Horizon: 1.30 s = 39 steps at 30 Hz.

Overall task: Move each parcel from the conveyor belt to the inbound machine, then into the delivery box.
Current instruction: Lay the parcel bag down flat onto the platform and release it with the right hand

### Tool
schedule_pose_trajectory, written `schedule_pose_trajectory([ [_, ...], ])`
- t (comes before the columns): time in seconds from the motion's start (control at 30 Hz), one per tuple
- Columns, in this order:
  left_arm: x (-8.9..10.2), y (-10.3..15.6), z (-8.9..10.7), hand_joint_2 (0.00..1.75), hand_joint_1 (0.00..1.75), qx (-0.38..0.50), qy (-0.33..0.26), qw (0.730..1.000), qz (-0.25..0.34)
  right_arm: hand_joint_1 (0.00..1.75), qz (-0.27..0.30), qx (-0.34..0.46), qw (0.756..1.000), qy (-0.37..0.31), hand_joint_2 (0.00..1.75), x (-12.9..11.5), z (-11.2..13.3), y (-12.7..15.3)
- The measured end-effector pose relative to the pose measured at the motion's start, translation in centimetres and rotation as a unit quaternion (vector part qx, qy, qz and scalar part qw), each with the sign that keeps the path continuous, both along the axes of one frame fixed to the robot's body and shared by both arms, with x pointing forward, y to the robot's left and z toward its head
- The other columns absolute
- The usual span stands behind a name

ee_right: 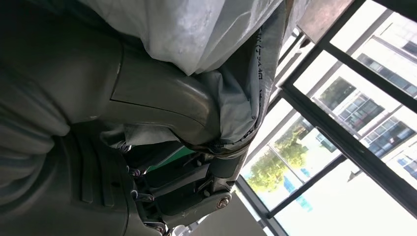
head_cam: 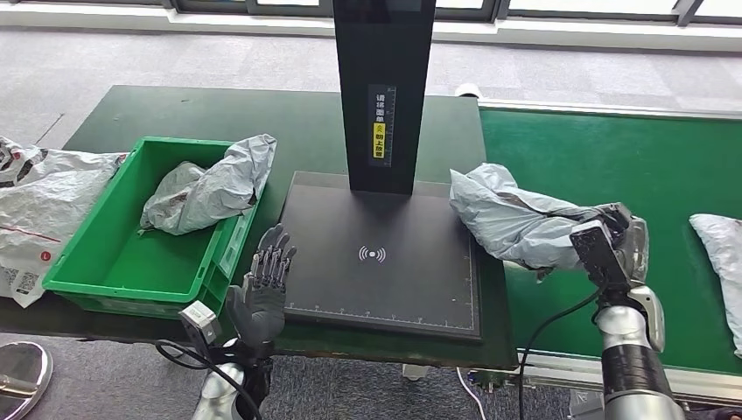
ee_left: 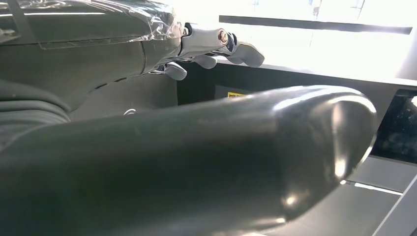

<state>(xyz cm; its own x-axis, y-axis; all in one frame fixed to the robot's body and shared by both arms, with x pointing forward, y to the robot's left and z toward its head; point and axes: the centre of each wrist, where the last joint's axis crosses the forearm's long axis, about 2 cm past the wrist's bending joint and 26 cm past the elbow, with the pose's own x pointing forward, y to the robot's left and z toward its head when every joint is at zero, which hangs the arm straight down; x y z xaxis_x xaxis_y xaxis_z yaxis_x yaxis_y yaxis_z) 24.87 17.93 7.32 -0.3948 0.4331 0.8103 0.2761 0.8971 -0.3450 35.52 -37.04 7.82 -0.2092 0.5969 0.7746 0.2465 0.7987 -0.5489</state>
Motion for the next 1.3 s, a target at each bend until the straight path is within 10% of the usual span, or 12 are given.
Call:
schedule_pose_trajectory([
  [0.37,0.0,0.3,0.2,0.0,0.0,-0.008,-0.004,1.0,0.007,1.75,0.104,0.023,0.992,-0.066,1.75,0.5,2.3,6.3],
  [0.87,1.2,-0.1,0.8,0.0,0.0,-0.011,-0.012,1.0,0.009,1.75,0.33,0.154,0.929,-0.062,1.75,1.3,6.0,24.9],
  [1.3,3.3,-1.3,1.3,0.0,0.0,-0.022,-0.005,1.0,0.001,1.75,0.301,0.191,0.934,0.028,1.75,0.2,2.6,26.5],
])
